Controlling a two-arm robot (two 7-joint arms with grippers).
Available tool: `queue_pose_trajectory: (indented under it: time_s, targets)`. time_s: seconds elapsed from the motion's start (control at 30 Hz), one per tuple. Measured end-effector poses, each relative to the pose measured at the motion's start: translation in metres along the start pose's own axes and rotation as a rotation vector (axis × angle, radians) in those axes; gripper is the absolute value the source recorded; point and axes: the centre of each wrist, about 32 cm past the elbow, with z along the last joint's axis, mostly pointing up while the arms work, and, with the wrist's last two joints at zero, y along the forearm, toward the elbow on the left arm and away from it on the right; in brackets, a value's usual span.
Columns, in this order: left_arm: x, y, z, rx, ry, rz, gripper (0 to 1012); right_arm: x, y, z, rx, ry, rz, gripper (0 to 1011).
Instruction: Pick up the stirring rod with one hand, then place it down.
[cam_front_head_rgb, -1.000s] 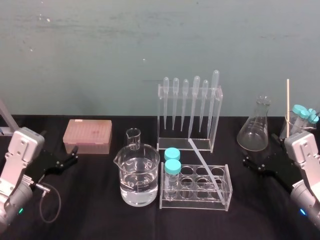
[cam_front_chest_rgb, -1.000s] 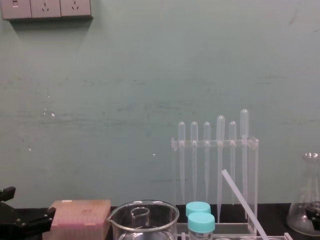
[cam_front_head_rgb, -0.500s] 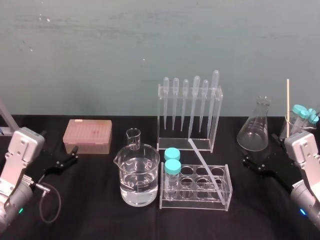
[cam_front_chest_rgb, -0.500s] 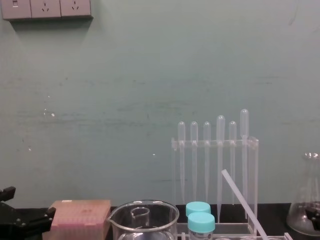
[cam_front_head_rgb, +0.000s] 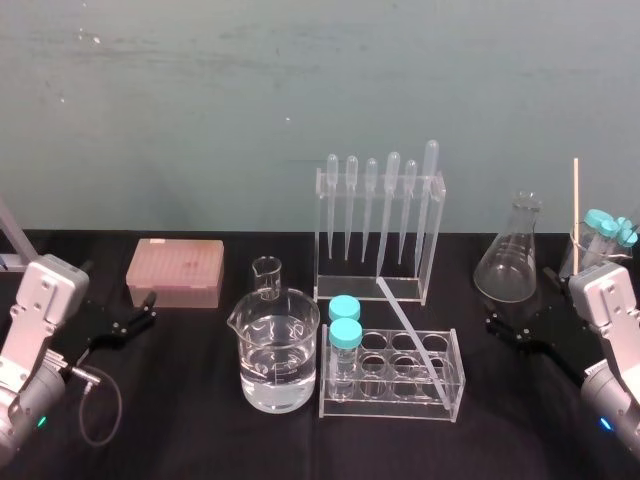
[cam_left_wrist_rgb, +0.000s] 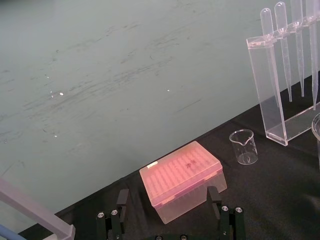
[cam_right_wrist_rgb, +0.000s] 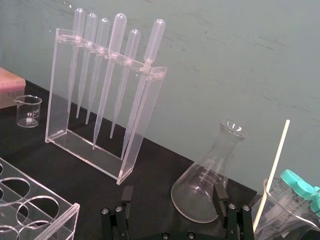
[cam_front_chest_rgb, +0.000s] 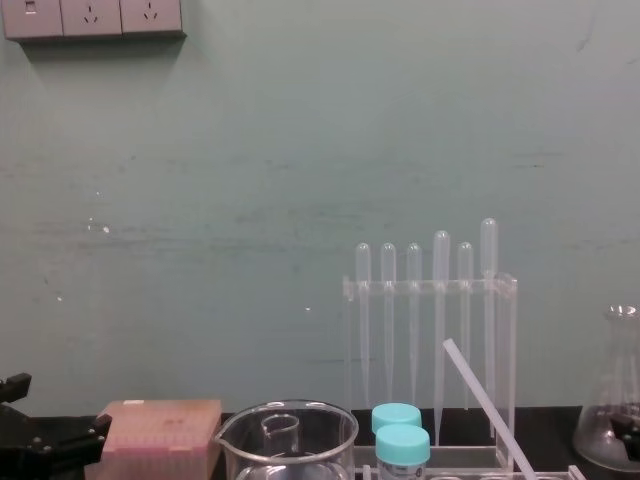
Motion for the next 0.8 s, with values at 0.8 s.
queue_pose_trajectory:
  time_s: [0.8]
  targets:
    - [0.0000,0.000,0.000,0.000,0.000,0.000,1000,-0.0045,0.002,0.028,0.498,-0.168,0.185,1003]
